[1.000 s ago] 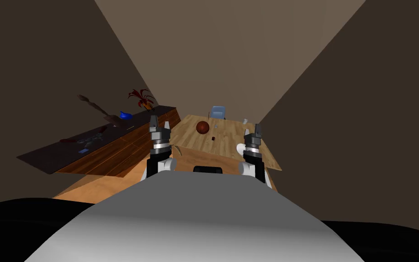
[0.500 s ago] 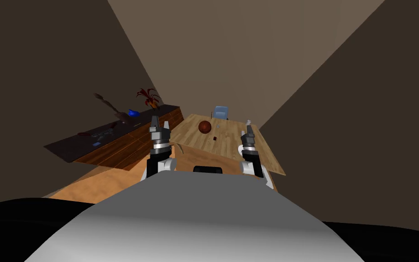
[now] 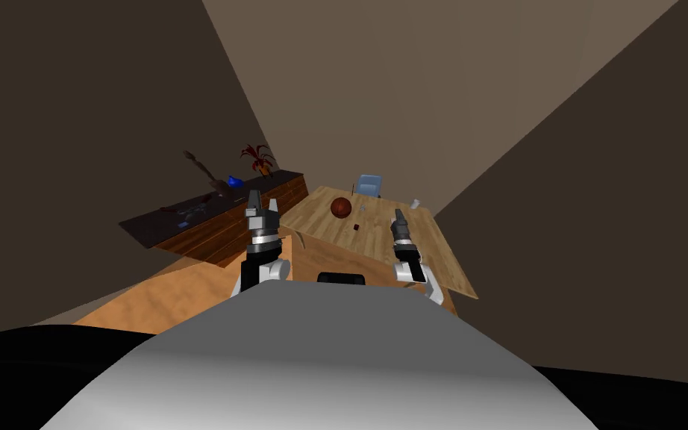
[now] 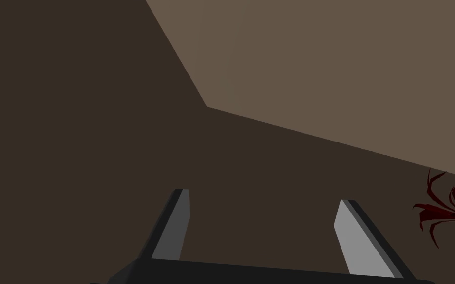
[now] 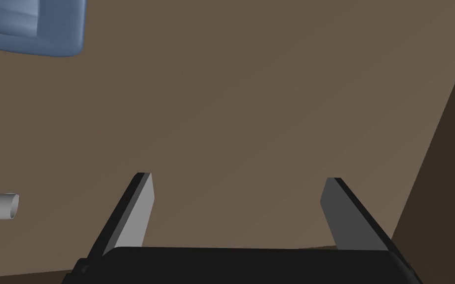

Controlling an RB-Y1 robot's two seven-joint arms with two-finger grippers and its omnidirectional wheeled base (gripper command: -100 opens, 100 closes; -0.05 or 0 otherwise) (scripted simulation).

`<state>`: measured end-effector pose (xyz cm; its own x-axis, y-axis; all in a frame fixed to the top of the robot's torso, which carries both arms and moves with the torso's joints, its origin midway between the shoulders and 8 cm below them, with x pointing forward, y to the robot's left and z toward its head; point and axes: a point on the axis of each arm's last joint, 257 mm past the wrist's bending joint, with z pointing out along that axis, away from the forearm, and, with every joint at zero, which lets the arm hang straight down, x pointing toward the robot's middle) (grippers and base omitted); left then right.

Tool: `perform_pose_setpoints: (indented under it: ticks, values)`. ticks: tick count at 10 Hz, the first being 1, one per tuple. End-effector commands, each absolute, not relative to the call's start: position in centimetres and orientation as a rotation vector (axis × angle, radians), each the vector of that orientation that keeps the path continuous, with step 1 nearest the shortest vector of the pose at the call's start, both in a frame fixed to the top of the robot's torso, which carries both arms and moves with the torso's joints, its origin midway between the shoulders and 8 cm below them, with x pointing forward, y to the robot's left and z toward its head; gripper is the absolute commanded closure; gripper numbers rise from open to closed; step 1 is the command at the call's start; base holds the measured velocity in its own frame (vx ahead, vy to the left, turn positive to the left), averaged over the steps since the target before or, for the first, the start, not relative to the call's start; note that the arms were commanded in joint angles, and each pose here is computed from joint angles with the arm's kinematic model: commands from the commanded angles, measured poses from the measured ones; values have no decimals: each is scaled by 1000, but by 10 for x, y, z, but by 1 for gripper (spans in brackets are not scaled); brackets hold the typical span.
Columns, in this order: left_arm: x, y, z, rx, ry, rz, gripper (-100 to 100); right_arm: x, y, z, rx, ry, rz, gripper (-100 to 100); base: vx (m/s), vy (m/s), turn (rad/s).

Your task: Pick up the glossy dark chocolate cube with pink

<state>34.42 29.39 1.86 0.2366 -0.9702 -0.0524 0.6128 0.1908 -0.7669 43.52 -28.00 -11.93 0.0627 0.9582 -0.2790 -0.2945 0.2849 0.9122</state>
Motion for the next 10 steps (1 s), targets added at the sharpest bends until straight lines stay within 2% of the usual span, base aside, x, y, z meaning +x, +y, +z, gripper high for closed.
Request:
perform_pose_setpoints:
  ticks: [1,5,7,10]
  values:
    - [344,294,19,-705,620,-1217,0,442,-284,-129,794,1122,1094,-100,-22,-19,78]
    - [344,294,19,-705,620,-1217,0,466,-292,-171,804,1243,1000,-100,-30,-21,159]
    - [344,294,19,-705,620,-1217,0,481,-298,-194,808,1311,935,-100,-37,-25,293]
    - [344,294,19,-705,620,-1217,0,487,-305,-220,821,1370,877,-100,-26,-18,106]
